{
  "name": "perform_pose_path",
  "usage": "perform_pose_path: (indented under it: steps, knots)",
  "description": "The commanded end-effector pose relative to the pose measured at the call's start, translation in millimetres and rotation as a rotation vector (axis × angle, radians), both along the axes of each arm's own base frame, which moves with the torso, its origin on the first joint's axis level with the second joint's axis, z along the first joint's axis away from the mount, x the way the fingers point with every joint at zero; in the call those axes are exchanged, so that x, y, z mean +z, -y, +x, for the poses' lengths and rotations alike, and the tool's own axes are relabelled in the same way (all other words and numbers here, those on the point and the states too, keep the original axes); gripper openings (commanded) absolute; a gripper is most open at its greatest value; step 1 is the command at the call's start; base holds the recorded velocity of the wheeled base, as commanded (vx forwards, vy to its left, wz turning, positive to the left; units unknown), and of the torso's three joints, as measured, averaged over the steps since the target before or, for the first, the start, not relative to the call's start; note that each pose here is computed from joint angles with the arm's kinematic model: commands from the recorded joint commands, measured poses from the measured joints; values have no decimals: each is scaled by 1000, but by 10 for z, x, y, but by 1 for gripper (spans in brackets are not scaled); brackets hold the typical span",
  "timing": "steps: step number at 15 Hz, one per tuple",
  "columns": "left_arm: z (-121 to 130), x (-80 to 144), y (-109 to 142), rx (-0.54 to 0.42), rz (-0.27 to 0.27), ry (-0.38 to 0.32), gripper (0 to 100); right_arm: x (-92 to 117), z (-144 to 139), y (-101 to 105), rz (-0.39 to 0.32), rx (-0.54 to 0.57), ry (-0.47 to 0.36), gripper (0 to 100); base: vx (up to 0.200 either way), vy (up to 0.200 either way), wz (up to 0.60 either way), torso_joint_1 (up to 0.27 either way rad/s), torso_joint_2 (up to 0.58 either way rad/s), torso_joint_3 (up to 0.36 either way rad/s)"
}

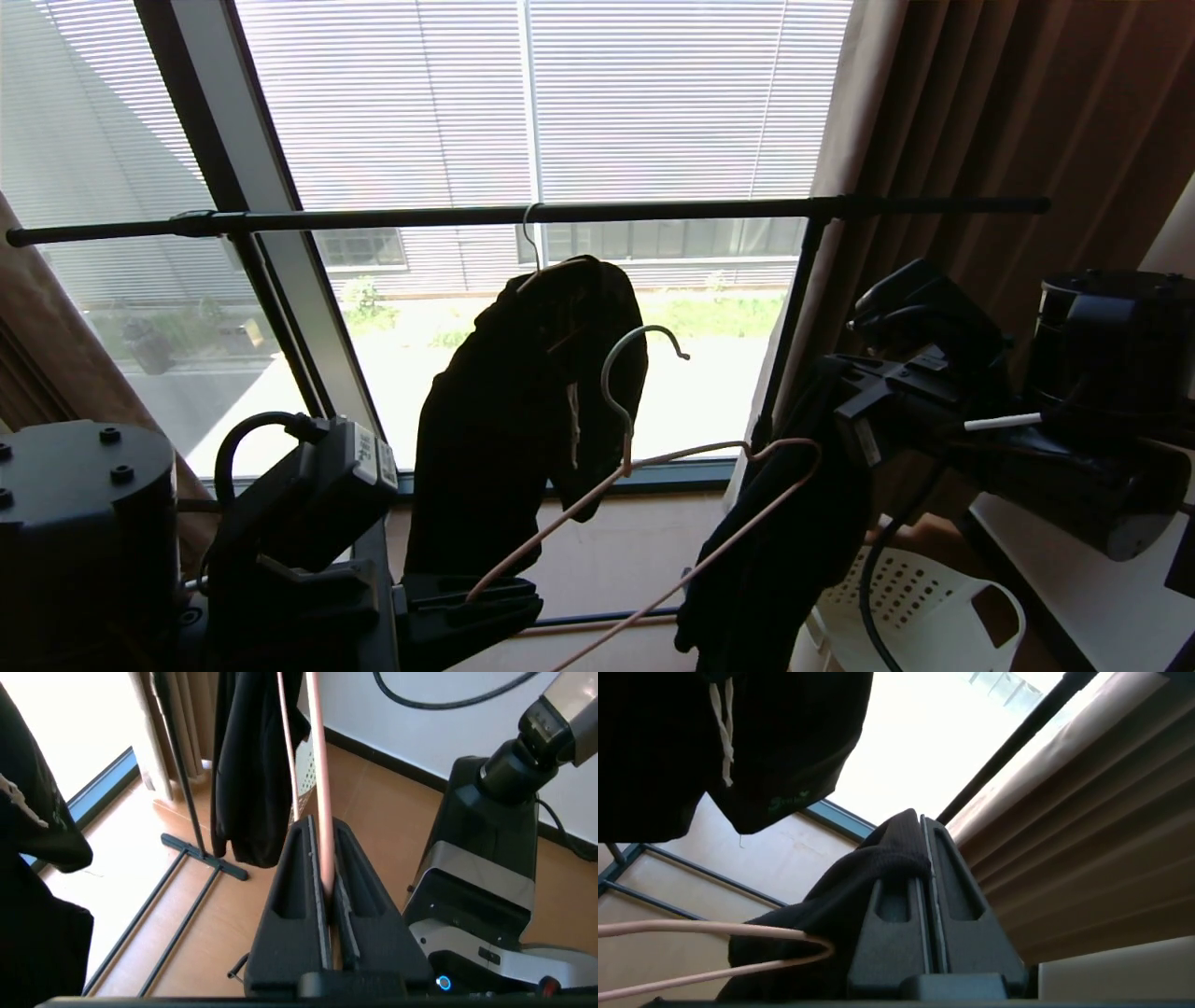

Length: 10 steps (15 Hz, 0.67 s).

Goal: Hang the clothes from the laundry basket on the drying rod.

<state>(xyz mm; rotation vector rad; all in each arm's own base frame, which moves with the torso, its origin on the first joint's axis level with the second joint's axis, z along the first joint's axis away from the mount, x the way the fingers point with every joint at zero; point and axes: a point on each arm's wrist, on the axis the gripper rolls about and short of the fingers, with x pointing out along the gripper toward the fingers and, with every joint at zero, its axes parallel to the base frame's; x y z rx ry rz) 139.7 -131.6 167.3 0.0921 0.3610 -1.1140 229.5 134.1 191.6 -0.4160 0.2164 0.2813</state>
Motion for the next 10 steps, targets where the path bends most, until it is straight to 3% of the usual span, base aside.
perform_pose_path:
  steps: [1, 4, 10]
  knots:
    - [81, -12, 61, 3, 10, -11, 0, 3, -30, -37, 0, 17, 1, 0, 0, 0, 0, 0, 0, 0]
    - [105, 1, 81, 3, 8, -8, 0, -23, -44, -48, -3, 27, -7, 0, 0, 0, 0, 0, 0, 0]
    - [159, -46, 145, -8, 28, -21, 0, -5, -150, -263, 18, 114, 2, 0, 0, 0, 0, 0, 0, 0]
